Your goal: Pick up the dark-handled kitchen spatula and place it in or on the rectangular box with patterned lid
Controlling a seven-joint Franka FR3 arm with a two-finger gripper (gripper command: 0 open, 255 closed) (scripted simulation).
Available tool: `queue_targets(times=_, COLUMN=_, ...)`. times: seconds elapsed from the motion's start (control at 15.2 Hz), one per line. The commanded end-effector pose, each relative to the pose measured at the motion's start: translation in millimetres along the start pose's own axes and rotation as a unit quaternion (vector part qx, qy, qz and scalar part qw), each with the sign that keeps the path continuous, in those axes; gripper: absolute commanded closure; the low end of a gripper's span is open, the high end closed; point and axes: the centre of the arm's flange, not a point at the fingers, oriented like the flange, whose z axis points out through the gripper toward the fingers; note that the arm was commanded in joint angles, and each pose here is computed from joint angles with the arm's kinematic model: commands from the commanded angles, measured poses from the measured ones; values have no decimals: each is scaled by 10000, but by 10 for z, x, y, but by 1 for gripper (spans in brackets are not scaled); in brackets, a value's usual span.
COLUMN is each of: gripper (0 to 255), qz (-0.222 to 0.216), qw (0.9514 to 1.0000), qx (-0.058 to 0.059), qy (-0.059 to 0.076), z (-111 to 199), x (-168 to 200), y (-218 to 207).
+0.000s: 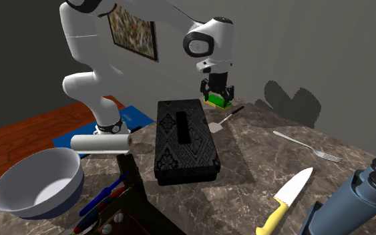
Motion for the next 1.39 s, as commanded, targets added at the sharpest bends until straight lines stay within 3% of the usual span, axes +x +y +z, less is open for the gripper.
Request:
queue_targets(times=0.0, gripper=0, qz=480, qw=9988, qx=51, qy=-51, z=92, x=-101, y=-196)
queue_targets(times=0.2, gripper=0, qz=1112, qw=9937, qx=60, qy=-99, z=263, x=-224, y=-520)
queue_targets(times=0.73, gripper=0, qz=1122, qw=9936, qx=60, qy=-99, z=666, x=-233, y=-531)
queue_targets(times=1.25, gripper=0, qz=1122, qw=9936, qx=60, qy=-99, z=665, x=-233, y=-531)
queue_targets(times=1.32, gripper=255, qz=1122, qw=9936, qx=60, qy=-99, z=665, x=-233, y=-531)
